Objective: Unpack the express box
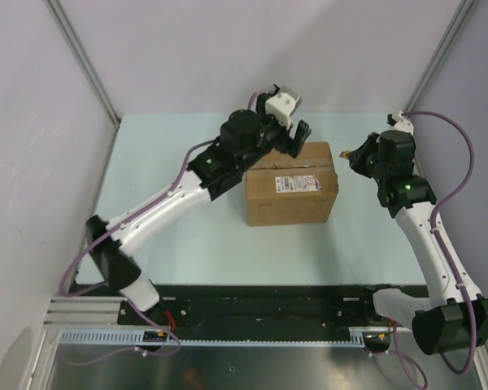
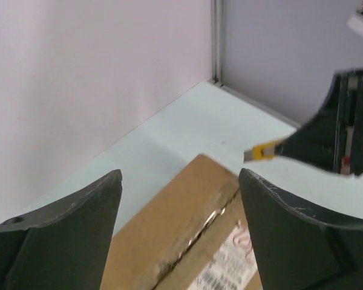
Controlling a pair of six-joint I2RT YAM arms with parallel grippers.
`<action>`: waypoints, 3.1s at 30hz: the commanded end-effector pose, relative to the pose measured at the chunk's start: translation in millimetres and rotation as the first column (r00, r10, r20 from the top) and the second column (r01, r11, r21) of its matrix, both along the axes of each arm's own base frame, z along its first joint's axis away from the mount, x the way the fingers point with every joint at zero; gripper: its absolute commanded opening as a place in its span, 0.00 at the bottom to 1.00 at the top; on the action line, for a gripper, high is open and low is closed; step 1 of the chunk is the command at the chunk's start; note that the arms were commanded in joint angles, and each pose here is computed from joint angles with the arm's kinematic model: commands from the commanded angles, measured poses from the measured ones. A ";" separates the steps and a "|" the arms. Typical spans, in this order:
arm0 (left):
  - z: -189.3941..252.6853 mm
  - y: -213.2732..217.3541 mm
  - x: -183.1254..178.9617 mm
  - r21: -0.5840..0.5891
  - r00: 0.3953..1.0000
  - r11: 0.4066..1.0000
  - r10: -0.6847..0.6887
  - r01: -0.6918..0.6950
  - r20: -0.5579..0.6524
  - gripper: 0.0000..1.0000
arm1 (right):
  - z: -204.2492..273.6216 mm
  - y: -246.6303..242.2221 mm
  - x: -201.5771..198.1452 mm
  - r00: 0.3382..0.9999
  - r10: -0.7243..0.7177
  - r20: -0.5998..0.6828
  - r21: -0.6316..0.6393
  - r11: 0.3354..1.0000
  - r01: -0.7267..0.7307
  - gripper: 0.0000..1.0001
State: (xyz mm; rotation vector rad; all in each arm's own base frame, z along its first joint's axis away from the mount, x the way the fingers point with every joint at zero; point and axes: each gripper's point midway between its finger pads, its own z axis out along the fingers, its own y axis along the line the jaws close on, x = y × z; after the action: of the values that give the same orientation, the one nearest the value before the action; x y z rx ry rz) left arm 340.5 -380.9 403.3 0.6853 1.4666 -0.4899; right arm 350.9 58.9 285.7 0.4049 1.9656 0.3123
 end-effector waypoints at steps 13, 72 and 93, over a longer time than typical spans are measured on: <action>-85.8 -68.3 76.4 -0.231 0.905 0.964 -0.210 0.129 -0.370 0.66 | -5.5 16.9 27.8 0.993 0.102 0.065 0.037 0.994 -0.105 0.00; -279.6 -50.5 49.6 0.202 0.643 0.979 0.178 -0.038 -0.745 0.61 | -36.8 11.1 -51.9 0.995 0.067 -0.077 -0.163 0.983 -0.079 0.00; -276.9 -48.3 44.9 0.211 0.651 0.977 0.176 -0.025 -0.738 0.61 | 30.0 -3.4 -19.4 0.983 -0.085 0.164 -0.055 0.994 0.095 0.00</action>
State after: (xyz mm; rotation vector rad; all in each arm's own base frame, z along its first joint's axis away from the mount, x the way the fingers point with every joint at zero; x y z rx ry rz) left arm 412.7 -457.9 209.1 0.5011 2.0859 -0.7499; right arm 324.0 74.6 258.4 0.3235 1.9997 0.2355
